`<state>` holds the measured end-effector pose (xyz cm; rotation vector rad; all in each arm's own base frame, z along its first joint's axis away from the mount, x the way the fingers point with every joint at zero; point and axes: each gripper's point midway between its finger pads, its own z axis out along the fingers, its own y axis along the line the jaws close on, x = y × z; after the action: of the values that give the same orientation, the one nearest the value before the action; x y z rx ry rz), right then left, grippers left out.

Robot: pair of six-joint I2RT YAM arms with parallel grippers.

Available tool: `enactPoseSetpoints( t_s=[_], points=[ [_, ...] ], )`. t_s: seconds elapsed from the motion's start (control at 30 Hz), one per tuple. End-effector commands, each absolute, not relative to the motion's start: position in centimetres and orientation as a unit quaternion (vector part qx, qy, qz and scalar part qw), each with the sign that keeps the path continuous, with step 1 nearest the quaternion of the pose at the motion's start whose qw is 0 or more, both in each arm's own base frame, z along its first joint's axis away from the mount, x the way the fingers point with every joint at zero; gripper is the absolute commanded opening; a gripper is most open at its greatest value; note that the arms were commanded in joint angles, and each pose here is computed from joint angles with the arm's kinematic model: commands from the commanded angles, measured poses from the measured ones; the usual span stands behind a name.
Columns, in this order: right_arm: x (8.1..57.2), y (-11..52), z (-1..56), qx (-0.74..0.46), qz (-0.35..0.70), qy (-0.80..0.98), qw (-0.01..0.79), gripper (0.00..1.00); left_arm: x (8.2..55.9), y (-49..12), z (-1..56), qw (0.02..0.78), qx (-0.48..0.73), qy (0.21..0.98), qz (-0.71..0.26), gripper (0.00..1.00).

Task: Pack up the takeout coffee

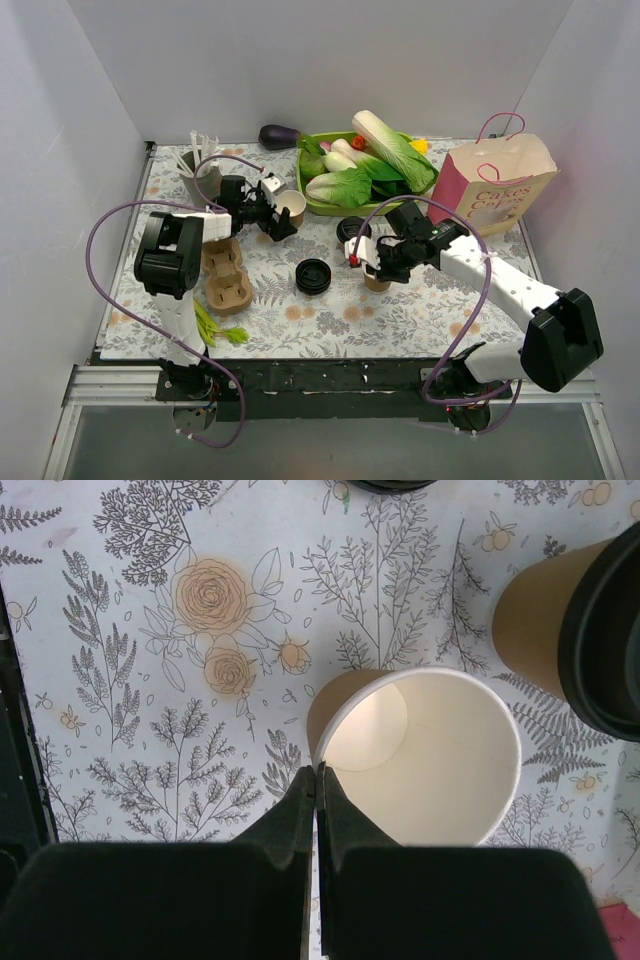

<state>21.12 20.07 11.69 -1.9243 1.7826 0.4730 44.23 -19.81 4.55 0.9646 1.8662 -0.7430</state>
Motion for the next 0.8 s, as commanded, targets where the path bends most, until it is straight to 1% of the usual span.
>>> enactPoseSetpoints(
  t_s=[0.0,0.13,0.17,0.23,0.27,0.37,0.4,0.47,0.53,0.57,0.63,0.67,0.7,0.73,0.77],
  points=[
    [21.5,21.5,12.1,-0.718,0.171,0.615,0.277,0.01,43.9,-19.2,8.3,0.465,0.387,0.746,-0.277,0.98],
    [20.6,21.4,11.1,-0.728,0.178,0.608,0.263,0.01,42.3,-18.3,9.6,0.465,0.380,0.754,-0.266,0.98],
    [20.3,21.4,10.9,-0.730,0.180,0.606,0.260,0.03,41.9,-18.1,9.8,0.465,0.378,0.757,-0.262,0.98],
    [20.1,21.3,11.0,-0.731,0.180,0.604,0.260,0.13,40.9,-17.4,9.5,0.455,0.360,0.773,-0.257,0.98],
    [19.9,21.0,11.1,-0.730,0.180,0.608,0.255,0.24,40.5,-17.3,10.6,0.463,0.357,0.770,-0.254,0.98],
    [19.5,20.8,12.4,-0.724,0.180,0.614,0.258,0.37,38.8,-17.0,11.4,0.457,0.349,0.776,-0.258,0.98],
    [19.6,20.9,13.2,-0.722,0.180,0.613,0.267,0.39,38.3,-17.0,12.8,0.467,0.349,0.771,-0.258,0.98],
    [19.6,21.1,14.6,-0.716,0.181,0.612,0.284,0.44,37.2,-17.1,13.8,0.464,0.352,0.767,-0.268,0.98],
    [19.8,21.4,16.1,-0.711,0.181,0.610,0.300,0.46,35.5,-17.3,15.8,0.469,0.375,0.750,-0.278,0.98],
    [19.8,21.5,16.3,-0.707,0.184,0.613,0.301,0.47,34.3,-18.0,16.9,0.469,0.399,0.729,-0.299,0.98],
    [20.1,21.7,17.2,-0.702,0.185,0.613,0.312,0.47,31.3,-18.6,17.6,0.437,0.431,0.714,-0.337,0.94],
    [20.3,21.7,17.4,-0.693,0.182,0.623,0.314,0.47,31.2,-18.8,18.9,0.448,0.485,0.676,-0.327,0.92],
    [20.6,21.8,17.6,-0.687,0.179,0.628,0.318,0.47,28.7,-19.1,17.6,0.391,0.491,0.686,-0.369,0.88],
    [21.1,21.7,17.9,-0.679,0.177,0.635,0.325,0.47,27.8,-19.5,17.5,0.371,0.515,0.675,-0.376,0.86],
    [21.3,21.8,18.1,-0.661,0.183,0.650,0.328,0.47,28.5,-19.7,18.8,0.381,0.563,0.641,-0.358,0.84]
  ],
)
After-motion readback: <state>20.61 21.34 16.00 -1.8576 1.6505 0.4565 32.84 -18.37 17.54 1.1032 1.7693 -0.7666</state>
